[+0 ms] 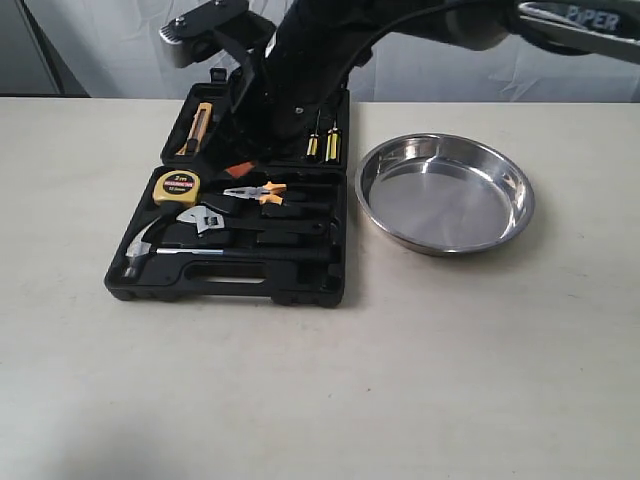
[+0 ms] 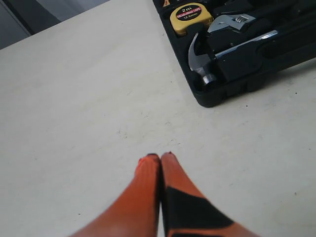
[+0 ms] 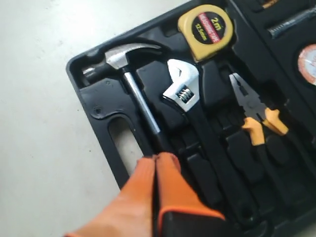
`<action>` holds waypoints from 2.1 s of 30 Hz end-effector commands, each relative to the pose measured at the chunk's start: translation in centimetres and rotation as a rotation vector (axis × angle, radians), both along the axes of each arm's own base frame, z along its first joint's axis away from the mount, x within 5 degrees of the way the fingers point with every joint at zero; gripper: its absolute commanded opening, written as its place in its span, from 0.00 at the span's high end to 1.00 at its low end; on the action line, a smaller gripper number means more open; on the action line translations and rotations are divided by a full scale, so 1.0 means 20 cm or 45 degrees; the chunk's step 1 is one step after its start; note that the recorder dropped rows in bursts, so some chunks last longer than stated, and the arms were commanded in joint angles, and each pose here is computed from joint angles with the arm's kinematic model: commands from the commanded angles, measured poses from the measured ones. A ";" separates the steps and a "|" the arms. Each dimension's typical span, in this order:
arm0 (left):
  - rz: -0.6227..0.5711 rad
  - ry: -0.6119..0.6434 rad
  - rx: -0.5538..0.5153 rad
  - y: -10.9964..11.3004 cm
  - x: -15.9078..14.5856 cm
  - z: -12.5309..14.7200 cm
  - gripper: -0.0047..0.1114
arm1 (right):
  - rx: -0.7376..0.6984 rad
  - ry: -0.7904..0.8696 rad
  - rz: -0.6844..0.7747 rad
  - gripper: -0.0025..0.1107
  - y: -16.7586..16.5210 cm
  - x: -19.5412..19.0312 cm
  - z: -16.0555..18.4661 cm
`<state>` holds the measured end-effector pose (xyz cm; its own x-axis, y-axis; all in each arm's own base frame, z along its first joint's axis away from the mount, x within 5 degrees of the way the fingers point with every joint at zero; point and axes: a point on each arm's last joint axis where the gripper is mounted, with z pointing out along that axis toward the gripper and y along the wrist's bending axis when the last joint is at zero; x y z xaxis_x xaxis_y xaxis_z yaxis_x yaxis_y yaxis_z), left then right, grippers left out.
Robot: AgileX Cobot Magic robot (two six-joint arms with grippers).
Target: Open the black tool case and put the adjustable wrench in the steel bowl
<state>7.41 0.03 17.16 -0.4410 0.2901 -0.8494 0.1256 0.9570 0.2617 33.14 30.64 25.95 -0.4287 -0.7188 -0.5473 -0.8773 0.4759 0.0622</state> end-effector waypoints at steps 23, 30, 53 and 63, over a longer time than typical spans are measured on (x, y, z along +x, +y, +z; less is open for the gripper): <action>0.001 -0.029 -0.001 0.00 0.00 0.00 0.96 | 0.125 -0.092 0.056 0.99 0.43 0.24 -0.32; 0.001 -0.029 -0.001 0.00 0.00 0.00 0.96 | 0.229 -0.197 -0.111 0.99 0.45 0.36 -0.36; 0.005 -0.030 -0.015 0.00 0.00 0.00 0.96 | 0.144 -0.217 -0.506 0.99 0.17 0.61 -0.40; 0.005 -0.030 -0.015 0.00 0.00 0.00 0.96 | 0.027 -0.179 -0.550 0.99 0.12 0.58 -0.33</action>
<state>7.43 0.04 17.19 -0.4373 0.2916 -0.8507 0.1243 0.9565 0.2640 44.87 33.50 17.55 -0.5971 -0.4974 -0.6293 -0.6183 0.7852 -0.0339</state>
